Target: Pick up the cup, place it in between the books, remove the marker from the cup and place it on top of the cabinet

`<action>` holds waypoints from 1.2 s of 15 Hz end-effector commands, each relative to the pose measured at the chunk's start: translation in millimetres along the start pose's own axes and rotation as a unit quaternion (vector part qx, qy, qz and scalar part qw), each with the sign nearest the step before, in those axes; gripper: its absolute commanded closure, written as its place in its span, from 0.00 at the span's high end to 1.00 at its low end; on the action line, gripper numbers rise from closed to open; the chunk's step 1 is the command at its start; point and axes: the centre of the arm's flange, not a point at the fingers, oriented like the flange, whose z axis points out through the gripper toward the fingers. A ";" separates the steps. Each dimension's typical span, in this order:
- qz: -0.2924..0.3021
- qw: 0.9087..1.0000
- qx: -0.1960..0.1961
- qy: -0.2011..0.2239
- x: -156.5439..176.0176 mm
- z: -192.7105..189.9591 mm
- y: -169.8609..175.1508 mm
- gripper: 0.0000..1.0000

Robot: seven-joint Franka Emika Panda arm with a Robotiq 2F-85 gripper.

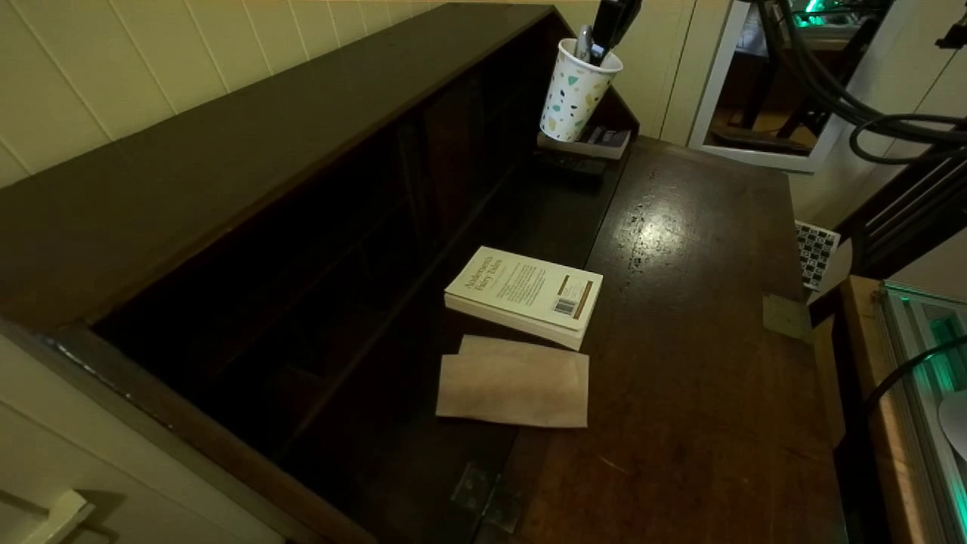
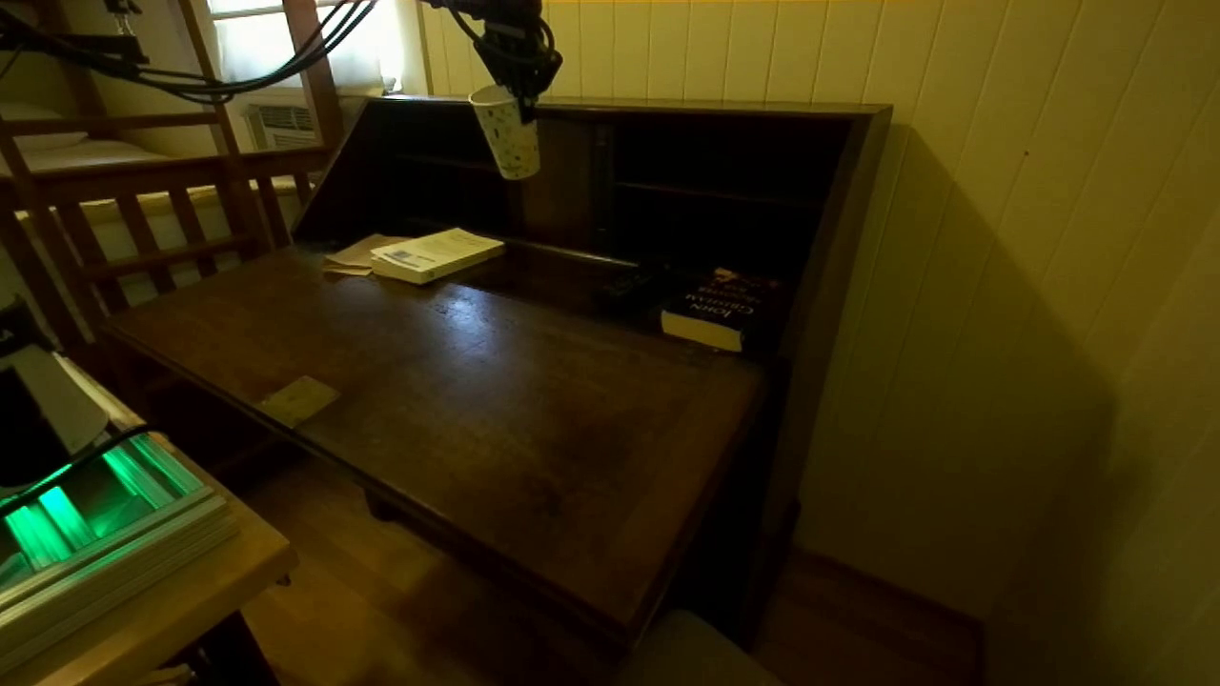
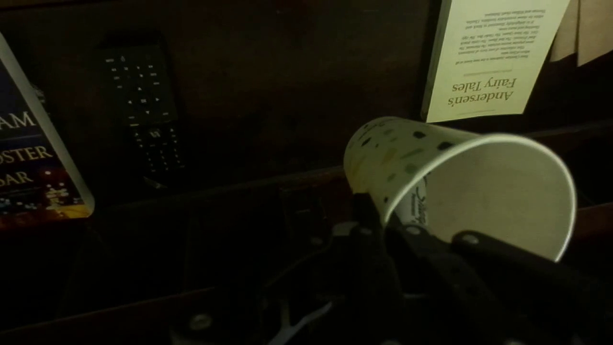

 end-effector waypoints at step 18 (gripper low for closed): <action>0.061 0.984 -0.038 -0.161 -33.3 129.7 37.7 0.01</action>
